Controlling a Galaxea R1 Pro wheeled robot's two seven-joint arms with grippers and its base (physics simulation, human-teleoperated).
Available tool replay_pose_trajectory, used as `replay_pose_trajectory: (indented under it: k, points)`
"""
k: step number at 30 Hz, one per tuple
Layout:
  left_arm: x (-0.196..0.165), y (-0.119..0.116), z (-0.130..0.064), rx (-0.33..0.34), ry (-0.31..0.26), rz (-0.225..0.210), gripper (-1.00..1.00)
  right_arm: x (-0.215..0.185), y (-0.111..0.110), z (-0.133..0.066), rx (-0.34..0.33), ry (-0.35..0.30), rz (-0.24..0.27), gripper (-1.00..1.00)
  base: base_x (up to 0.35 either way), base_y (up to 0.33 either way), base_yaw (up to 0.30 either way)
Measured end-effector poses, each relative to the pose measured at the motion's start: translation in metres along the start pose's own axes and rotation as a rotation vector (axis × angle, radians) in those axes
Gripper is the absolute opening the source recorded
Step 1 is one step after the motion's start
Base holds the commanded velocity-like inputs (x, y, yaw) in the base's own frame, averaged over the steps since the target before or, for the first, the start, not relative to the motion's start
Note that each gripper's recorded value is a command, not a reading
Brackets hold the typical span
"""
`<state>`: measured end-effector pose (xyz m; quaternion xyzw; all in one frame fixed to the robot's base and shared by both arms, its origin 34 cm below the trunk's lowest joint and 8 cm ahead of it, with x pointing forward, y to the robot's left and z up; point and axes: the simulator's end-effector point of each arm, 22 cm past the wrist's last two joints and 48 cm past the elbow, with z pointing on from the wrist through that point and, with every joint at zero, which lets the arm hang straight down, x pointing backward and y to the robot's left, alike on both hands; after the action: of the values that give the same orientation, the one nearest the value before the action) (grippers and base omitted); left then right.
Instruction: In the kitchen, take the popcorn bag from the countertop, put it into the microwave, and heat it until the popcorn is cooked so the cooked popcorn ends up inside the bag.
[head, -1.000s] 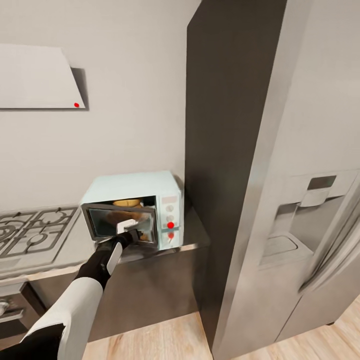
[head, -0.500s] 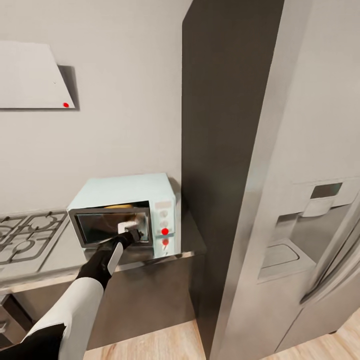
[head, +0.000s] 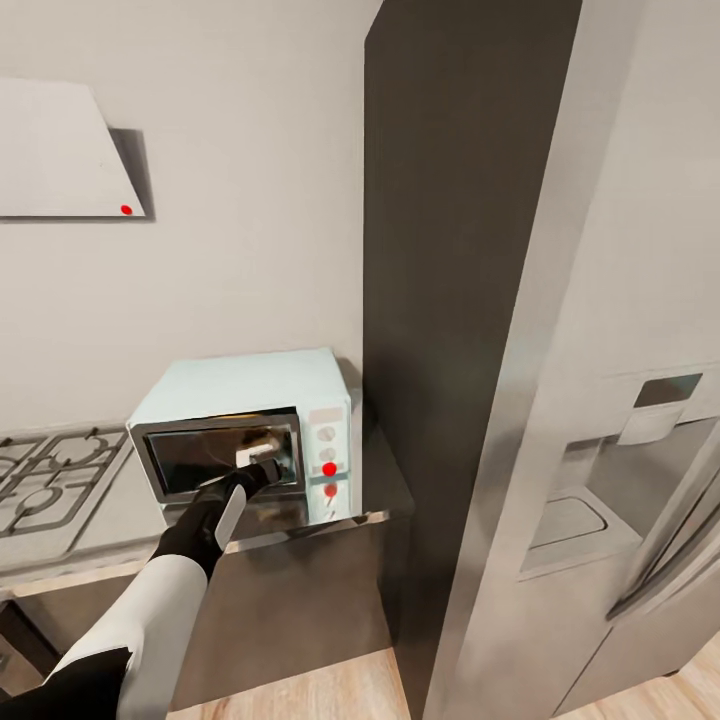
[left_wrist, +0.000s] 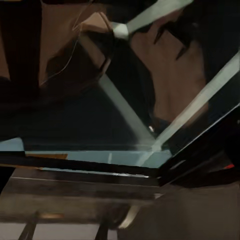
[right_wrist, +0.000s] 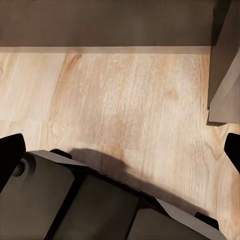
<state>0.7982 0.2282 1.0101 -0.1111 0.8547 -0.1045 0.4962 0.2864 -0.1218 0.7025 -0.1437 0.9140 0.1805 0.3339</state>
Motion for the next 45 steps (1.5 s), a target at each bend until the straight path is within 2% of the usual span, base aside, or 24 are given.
replay_pose_trajectory:
  k: [29,38,39,42,45]
  points:
    - [0.001,0.000,-0.001,0.000,0.001,0.001,1.00,0.000,0.000,0.000,-0.001,-0.001,-0.002,1.00,0.045,0.000,0.000]
    - [0.003,0.000,0.000,0.006,-0.004,-0.003,1.00,0.000,0.000,0.000,-0.002,0.000,-0.001,1.00,-0.294,0.000,0.000]
    - [0.018,0.009,-0.006,-0.003,-0.004,-0.001,1.00,0.000,0.001,0.000,-0.003,0.001,-0.001,1.00,-0.349,0.000,0.000]
    - [0.028,0.025,-0.023,-0.022,-0.043,0.005,1.00,0.000,0.001,0.000,-0.004,-0.001,-0.002,1.00,-0.350,0.000,0.000]
    - [0.046,0.039,-0.066,0.003,-0.108,0.034,1.00,-0.001,0.002,0.000,-0.006,-0.004,-0.005,1.00,-0.350,0.000,0.000]
